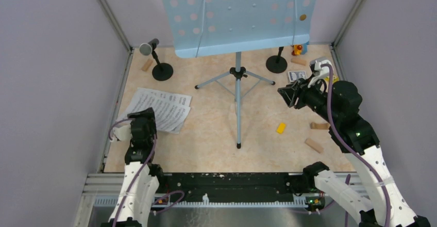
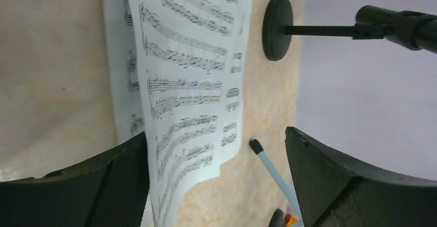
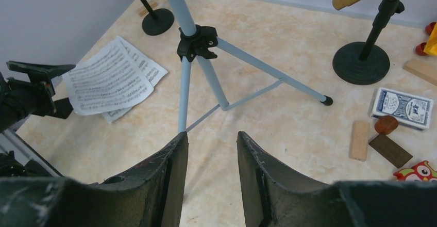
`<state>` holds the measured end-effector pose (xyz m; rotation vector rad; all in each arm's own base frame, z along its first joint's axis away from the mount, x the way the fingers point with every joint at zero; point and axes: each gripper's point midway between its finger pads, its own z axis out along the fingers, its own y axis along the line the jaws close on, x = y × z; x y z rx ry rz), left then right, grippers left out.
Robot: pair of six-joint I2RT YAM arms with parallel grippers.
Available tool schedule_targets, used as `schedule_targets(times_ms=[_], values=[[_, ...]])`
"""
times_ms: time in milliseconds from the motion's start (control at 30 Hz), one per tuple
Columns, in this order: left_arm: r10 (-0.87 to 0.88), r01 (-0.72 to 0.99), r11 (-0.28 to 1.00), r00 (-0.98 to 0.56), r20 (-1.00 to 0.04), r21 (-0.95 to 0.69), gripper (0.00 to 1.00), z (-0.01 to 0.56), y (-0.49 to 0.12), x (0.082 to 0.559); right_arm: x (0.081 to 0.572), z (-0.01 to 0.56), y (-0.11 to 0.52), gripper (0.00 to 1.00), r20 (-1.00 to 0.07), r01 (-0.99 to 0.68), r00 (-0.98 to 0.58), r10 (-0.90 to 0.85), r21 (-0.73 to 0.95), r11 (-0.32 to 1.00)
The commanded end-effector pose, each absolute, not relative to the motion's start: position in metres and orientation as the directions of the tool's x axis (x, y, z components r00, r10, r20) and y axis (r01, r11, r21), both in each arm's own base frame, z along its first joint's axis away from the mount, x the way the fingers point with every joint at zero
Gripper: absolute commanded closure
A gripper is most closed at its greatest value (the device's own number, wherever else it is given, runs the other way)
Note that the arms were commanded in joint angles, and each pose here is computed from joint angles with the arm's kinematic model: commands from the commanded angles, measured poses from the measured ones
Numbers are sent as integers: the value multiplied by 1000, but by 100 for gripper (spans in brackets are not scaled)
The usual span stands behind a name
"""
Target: Pack up the instrument practice props
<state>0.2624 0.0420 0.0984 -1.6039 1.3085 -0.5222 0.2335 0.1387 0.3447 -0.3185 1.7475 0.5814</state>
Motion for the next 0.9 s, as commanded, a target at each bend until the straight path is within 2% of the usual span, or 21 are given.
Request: schedule_targets(times_ms=[0,200,367,500,567,700,867], values=[[-907,-571,161,236,-348,-805,2,128,41,262,231,346,140,60,-963,-515,-255,91,215,830],[-898,-729,269,47,-438,-630,1,125,35,248,229,331,139,60,-946,-499,-317,71,230,836],[-875,-774,417,-200,-441,-476,1,120,20,242,224,307,136,60,-899,-461,-438,25,248,852],[-823,-752,537,-367,-434,-382,1,119,13,236,216,285,134,52,-848,-429,-531,8,277,860],[-791,-704,594,-421,-444,-390,1,123,7,236,214,276,134,51,-824,-404,-566,25,303,863],[-717,-509,697,-482,-503,-505,2,155,-15,241,209,263,139,49,-792,-391,-610,41,345,853],[-673,-250,724,-460,-579,-643,11,201,-45,242,204,254,142,49,-774,-381,-630,68,384,841]])
